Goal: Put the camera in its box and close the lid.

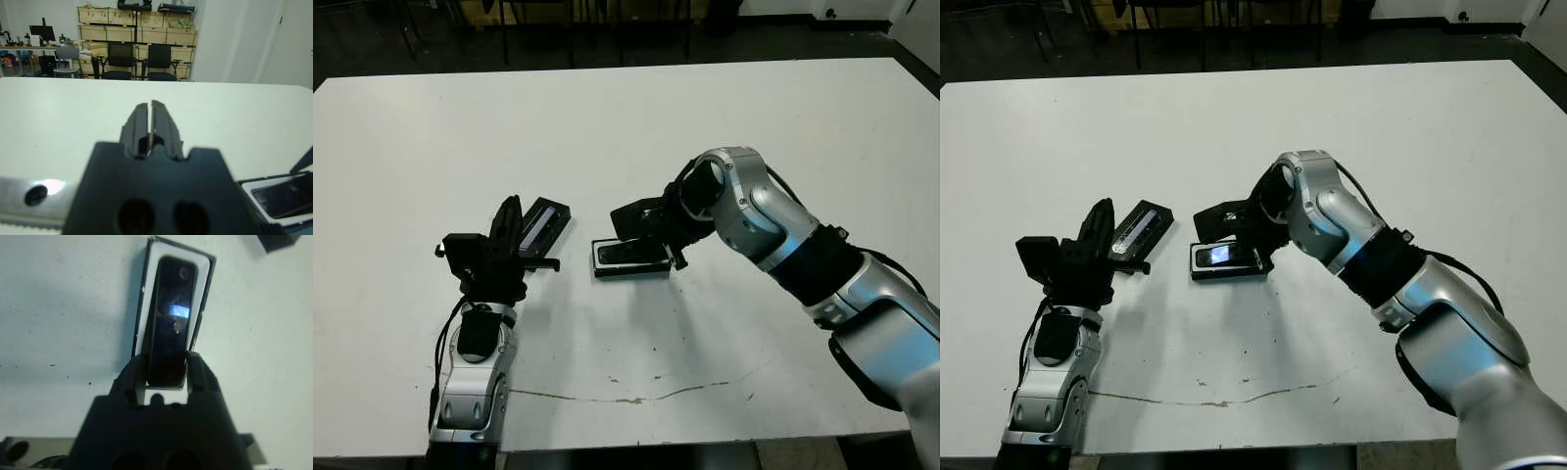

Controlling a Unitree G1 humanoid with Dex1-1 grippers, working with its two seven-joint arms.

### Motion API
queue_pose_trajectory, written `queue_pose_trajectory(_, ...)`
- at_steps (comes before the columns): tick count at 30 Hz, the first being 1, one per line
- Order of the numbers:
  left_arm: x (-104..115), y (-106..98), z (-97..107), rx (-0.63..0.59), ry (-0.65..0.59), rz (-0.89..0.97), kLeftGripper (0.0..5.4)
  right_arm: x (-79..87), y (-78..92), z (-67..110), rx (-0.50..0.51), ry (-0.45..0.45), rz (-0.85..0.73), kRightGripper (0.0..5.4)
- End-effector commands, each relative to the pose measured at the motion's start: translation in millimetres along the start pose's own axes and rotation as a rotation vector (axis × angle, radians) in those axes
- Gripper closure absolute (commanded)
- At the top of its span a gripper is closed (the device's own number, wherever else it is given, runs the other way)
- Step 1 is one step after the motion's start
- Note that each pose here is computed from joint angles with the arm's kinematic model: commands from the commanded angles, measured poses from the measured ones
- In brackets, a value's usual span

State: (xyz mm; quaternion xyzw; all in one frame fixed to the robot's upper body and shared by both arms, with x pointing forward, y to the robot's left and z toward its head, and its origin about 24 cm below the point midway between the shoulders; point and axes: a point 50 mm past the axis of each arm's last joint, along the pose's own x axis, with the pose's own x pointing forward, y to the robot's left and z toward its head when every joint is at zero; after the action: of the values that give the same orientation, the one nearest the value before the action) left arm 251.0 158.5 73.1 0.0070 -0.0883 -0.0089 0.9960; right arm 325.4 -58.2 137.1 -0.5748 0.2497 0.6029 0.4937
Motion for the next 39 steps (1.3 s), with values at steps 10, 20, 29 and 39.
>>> queue_pose_trajectory(10, -1.4, 2.7, -4.8, 0.014, 0.036, 0.002, 5.40, 2.1, 5.0, -8.3, -0.027, -0.026, 0.013, 1.86)
queue_pose_trajectory(20, -0.7, 6.5, -3.9, 0.018, 0.034, -0.002, 5.40, -36.1, -13.4, -26.7, -0.005, -0.069, -0.141, 0.19)
queue_pose_trajectory(29, 0.1, 11.4, -3.0, 0.037, 0.034, -0.012, 5.40, -80.5, -18.7, -41.6, 0.107, -0.198, -0.247, 0.01)
queue_pose_trajectory(39, -2.8, 15.9, -2.5, 0.043, 0.032, -0.009, 5.40, -88.7, 4.0, -71.5, 0.411, -0.536, -0.649, 0.01)
